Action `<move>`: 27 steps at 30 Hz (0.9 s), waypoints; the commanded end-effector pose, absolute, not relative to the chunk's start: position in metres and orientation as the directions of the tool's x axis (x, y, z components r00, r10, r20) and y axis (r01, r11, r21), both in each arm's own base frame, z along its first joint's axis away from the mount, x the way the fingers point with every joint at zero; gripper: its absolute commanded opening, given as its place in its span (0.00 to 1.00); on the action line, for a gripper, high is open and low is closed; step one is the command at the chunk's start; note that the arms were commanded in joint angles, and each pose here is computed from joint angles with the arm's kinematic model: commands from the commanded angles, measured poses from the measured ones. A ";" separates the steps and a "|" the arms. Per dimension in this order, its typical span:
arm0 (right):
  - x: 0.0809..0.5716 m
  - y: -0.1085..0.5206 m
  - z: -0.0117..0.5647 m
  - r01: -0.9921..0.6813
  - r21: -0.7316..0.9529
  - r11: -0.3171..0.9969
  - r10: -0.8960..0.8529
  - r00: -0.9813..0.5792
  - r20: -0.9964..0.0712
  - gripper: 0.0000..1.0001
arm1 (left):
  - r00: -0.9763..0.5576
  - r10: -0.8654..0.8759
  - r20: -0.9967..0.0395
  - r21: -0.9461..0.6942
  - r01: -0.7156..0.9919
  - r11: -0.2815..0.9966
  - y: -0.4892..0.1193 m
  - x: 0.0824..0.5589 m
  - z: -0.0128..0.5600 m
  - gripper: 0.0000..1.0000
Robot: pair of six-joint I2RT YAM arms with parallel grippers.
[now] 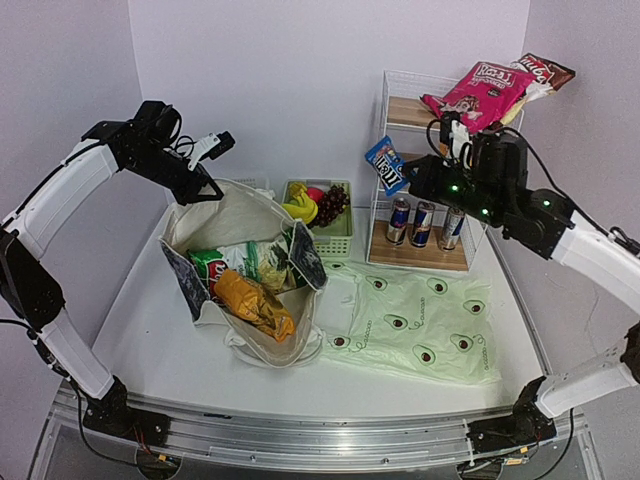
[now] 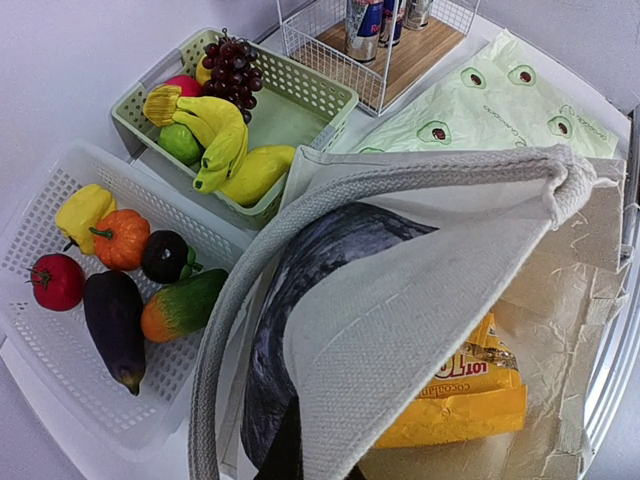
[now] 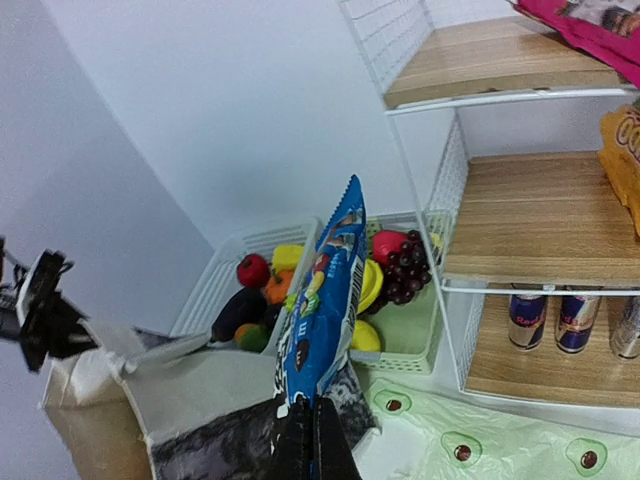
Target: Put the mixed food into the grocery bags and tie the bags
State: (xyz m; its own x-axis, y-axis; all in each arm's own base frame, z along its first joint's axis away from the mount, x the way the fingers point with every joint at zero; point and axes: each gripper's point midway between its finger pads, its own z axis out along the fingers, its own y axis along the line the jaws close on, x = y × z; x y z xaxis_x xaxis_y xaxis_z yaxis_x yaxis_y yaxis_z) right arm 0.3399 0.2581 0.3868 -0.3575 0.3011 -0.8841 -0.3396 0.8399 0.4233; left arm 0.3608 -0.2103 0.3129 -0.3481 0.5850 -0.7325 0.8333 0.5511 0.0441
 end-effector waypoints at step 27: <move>0.277 0.482 0.319 -0.787 0.004 0.617 -0.362 -0.289 -0.886 0.84 | -0.275 0.557 -0.783 0.088 0.839 0.537 -0.212 0.359 0.333 0.00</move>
State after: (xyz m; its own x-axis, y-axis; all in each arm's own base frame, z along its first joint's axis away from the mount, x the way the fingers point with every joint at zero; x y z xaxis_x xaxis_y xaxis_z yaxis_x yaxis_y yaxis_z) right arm 0.2736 0.5011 0.2722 -0.3258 -0.4086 -0.8526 -0.8217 0.5684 0.0416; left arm 0.3619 -0.2123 0.3092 -0.3433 0.5806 -0.7383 0.8365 0.5464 0.0407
